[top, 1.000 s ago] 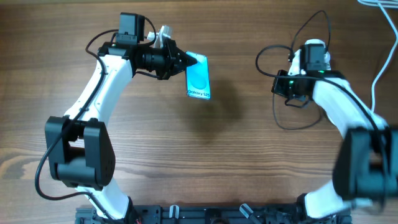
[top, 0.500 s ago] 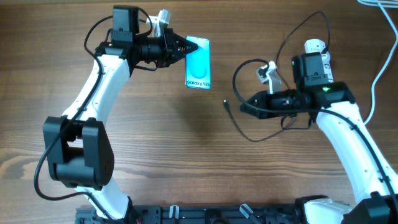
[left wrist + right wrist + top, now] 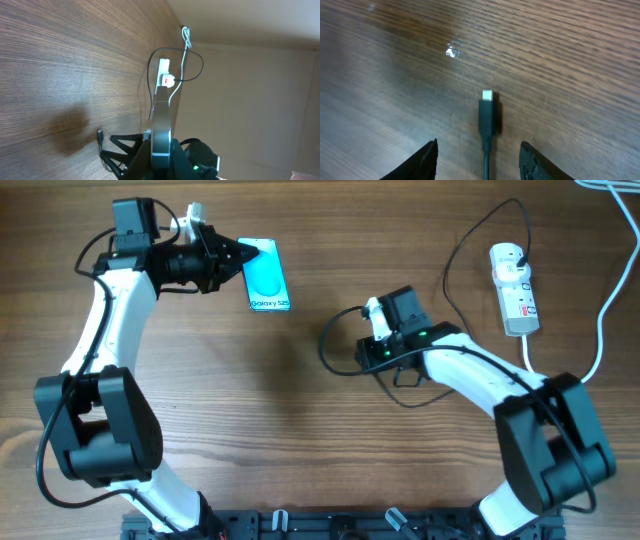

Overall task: Plug charger to phone and switch on socket
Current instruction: 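Grasp the USB-C plug with the right gripper and lift it, then bring the USB-C plug up to the phone's bottom port, then align the plug under the phone's port with the right gripper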

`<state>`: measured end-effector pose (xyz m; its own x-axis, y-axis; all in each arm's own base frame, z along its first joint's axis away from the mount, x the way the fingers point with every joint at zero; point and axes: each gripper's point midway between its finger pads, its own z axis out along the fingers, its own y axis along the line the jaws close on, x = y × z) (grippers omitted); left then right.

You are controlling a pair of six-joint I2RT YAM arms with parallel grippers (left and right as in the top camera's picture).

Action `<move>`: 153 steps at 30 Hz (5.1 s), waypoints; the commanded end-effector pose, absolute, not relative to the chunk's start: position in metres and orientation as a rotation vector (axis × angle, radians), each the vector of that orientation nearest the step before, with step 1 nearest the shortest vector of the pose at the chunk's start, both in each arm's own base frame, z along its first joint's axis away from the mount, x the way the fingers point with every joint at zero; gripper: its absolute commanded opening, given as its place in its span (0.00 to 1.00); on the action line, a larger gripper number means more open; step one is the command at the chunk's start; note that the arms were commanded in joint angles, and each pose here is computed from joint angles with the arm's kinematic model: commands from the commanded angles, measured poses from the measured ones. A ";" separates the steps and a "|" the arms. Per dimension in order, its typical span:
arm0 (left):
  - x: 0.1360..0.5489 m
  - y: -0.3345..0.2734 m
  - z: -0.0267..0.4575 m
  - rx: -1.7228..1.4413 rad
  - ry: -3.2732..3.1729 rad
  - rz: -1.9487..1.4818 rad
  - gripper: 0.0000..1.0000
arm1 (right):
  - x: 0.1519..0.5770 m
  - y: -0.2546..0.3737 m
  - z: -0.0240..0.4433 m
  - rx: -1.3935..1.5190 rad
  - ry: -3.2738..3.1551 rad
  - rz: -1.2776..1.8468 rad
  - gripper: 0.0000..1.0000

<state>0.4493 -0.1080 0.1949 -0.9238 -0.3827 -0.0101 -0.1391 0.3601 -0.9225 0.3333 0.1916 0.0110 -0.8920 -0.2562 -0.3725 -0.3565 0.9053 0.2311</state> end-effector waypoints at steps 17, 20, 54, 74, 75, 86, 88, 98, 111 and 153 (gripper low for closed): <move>0.447 -0.112 0.207 -0.398 2.373 -1.623 0.04 | 0.266 0.167 -0.072 -0.379 3.118 0.190 0.37; 0.447 -0.112 0.207 -0.398 2.373 -1.623 0.04 | 0.261 0.164 -0.073 -0.368 3.139 0.175 0.25; 0.465 -0.162 0.259 -0.172 2.192 -1.759 0.04 | 0.288 0.296 0.198 -0.205 2.166 1.909 0.04; 0.465 -0.186 0.273 -0.116 2.157 -1.790 0.04 | 0.315 0.288 0.226 -0.166 1.964 1.976 0.04; 0.465 -0.186 0.273 -0.115 2.156 -1.790 0.04 | 0.316 0.286 0.228 -0.172 1.951 1.974 0.04; 0.465 -0.186 0.273 -0.115 2.156 -1.789 0.04 | 0.322 0.285 0.232 -0.137 1.926 1.963 0.04; 0.465 -0.186 0.273 -0.115 2.156 -1.789 0.04 | 0.323 0.285 0.232 -0.131 1.923 1.960 0.04; 0.465 -0.186 0.273 -0.115 2.156 -1.789 0.04 | 0.326 0.287 0.233 -0.095 1.914 1.952 0.04; 0.465 -0.186 0.273 -0.115 2.156 -1.789 0.04 | 0.329 0.292 0.225 -0.055 1.926 1.958 0.04; 0.461 -0.196 0.272 -0.061 2.159 -1.787 0.04 | 0.330 0.292 0.236 -0.069 1.864 1.968 0.04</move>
